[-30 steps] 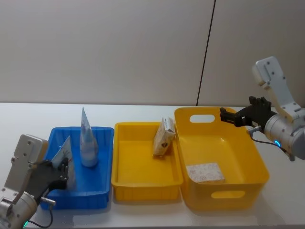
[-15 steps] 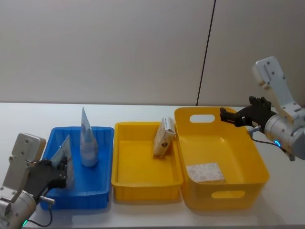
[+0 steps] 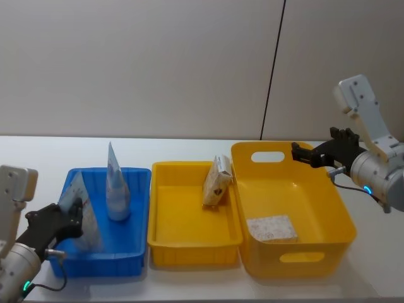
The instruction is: Bimanual collaborative sorting of washing and personal care products
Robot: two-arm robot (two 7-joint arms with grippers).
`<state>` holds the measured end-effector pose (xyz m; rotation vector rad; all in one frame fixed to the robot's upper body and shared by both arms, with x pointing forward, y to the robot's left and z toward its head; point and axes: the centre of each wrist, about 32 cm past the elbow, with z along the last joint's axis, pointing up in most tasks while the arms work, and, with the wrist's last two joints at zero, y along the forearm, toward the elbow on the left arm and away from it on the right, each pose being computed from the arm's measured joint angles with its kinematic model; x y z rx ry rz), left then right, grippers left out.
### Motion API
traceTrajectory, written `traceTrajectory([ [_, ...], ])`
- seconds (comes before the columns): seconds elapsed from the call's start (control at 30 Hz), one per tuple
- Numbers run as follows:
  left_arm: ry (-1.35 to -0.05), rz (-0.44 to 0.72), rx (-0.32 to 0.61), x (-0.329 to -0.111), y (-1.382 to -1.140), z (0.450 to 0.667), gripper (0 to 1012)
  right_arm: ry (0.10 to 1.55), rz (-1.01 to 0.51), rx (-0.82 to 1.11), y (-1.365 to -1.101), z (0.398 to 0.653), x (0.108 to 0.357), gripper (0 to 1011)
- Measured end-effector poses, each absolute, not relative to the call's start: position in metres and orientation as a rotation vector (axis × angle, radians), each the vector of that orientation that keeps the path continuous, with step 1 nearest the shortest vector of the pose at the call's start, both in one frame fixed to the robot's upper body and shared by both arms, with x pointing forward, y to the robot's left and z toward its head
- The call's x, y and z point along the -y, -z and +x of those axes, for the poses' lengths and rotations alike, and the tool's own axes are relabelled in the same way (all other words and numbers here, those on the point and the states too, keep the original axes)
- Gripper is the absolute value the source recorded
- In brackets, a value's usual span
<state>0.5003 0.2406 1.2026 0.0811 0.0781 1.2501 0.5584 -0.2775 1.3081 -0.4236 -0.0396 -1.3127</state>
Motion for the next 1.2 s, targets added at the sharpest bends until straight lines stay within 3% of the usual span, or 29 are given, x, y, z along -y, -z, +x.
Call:
traceTrajectory([
  [0.63, -1.292, -0.135, -0.309, -0.251, -1.23, 0.499, 132, 1.313, -0.424, 0.04, -1.308, 0.558, 0.277, 1002],
  [1.2, -1.246, -0.366, -0.521, -0.256, -1.265, 0.493, 132, 1.313, -0.424, 0.04, -1.308, 0.558, 0.277, 1002],
])
